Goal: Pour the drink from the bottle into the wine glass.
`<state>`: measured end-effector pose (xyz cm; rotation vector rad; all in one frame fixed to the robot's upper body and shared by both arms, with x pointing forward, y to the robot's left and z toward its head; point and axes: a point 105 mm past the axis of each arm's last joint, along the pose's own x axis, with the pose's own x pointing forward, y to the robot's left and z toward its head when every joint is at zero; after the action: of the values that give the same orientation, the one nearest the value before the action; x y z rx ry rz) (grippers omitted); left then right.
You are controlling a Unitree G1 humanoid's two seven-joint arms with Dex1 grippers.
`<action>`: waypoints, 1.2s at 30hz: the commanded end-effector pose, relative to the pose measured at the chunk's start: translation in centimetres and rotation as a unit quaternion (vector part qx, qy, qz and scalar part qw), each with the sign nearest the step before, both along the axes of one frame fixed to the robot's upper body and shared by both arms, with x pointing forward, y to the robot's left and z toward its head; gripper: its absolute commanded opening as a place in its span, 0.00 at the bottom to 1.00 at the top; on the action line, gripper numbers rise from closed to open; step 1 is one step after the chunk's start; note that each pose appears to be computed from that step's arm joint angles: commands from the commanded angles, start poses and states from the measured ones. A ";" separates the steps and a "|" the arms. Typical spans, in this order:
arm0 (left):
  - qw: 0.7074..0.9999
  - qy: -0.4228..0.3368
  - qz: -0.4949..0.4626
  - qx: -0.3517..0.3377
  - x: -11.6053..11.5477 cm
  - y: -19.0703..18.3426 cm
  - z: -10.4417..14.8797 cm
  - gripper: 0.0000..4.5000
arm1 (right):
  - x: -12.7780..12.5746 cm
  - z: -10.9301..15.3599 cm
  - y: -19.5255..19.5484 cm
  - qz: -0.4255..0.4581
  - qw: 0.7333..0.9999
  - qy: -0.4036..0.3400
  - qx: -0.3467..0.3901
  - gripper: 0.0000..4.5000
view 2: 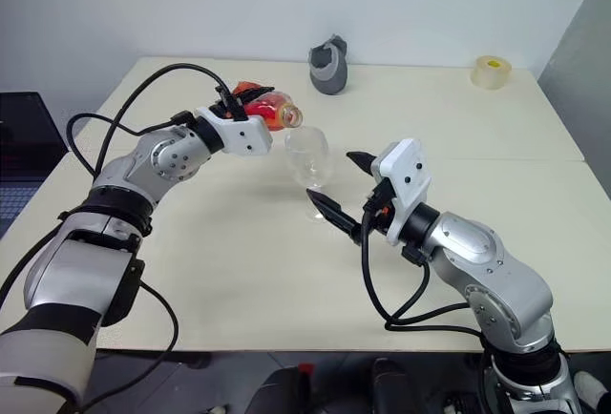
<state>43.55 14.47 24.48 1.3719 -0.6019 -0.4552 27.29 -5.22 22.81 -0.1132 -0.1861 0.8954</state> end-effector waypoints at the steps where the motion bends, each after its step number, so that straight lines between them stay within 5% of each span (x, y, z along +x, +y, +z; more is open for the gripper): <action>1: 0.999 -0.050 0.001 0.004 -0.2 0.2 2.6 0.24 | -0.7 1.3 0.3 0.007 1.000 -0.028 0.004 1.00; 36: 0.991 -0.121 0.014 0.051 -0.2 0.5 3.8 0.23 | -0.9 0.8 0.4 0.012 1.000 -0.024 -0.002 1.00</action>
<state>43.56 14.90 25.86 1.5421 -0.7045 -0.3609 27.31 -5.12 22.62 -0.1176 -0.1715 0.8980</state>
